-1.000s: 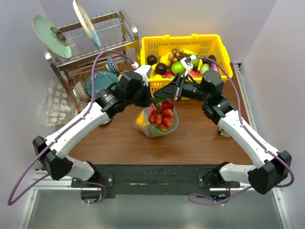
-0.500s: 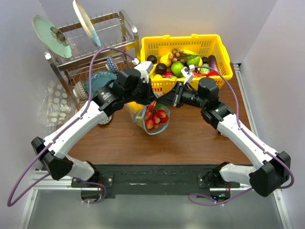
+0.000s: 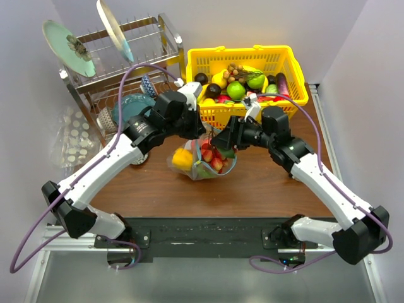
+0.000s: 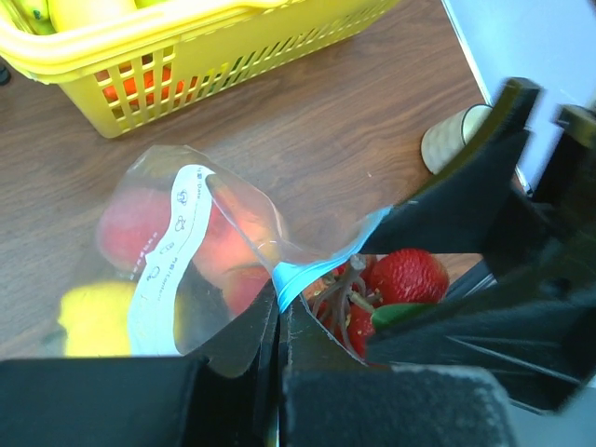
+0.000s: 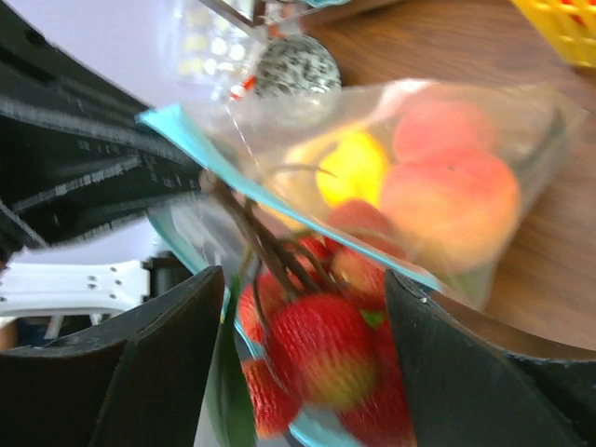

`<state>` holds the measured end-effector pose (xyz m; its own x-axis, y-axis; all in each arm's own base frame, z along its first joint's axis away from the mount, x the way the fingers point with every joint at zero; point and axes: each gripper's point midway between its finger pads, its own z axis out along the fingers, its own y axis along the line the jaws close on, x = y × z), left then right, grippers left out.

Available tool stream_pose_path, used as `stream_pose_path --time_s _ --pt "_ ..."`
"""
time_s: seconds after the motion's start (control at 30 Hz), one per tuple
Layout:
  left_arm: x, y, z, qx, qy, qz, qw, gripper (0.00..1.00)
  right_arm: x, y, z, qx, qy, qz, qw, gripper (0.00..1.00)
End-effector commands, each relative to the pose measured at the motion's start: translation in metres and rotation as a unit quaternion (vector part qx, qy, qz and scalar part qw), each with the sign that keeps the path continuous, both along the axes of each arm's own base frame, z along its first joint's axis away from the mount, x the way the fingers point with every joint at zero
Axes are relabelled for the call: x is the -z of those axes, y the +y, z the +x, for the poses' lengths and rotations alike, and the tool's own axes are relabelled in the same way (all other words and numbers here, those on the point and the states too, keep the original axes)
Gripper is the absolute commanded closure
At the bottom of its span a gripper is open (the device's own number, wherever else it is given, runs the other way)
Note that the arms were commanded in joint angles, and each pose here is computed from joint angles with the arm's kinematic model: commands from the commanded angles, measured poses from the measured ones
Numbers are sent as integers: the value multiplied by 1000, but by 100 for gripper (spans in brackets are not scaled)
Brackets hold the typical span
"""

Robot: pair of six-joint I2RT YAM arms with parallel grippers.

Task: Place the food in the zip-top bag and seal the zipper
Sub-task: Place the fake fruit in the zipper food storage bag.

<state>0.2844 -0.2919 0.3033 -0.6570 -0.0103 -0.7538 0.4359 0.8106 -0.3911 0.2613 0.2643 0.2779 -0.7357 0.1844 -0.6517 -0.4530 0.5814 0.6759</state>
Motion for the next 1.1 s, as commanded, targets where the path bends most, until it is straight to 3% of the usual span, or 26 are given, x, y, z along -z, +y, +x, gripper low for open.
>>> stream_pose_path --time_s 0.0,0.17,0.27,0.47,0.83,0.93,1.07 --pt "-29 2 3 -8 -37 -36 999 100 -22 -20 -13 16 -42 -24 999 24" --pt "-33 3 1 -7 -40 -39 998 100 -24 -35 -25 32 -51 -34 998 13" --pt "-34 3 2 -7 -41 -37 998 100 -21 -42 -29 43 -48 -44 997 12" --pt "-34 10 6 -24 -47 -26 998 100 7 -52 -35 68 -21 -52 996 37" --pt "-38 6 8 -20 -45 -32 998 100 62 -34 -41 44 51 -20 998 44" --pt "-40 5 7 -20 -46 -35 998 100 79 -35 -37 52 66 -38 996 48" --pt "-38 6 8 -20 -44 -32 998 100 87 -32 -33 51 72 -42 995 62"
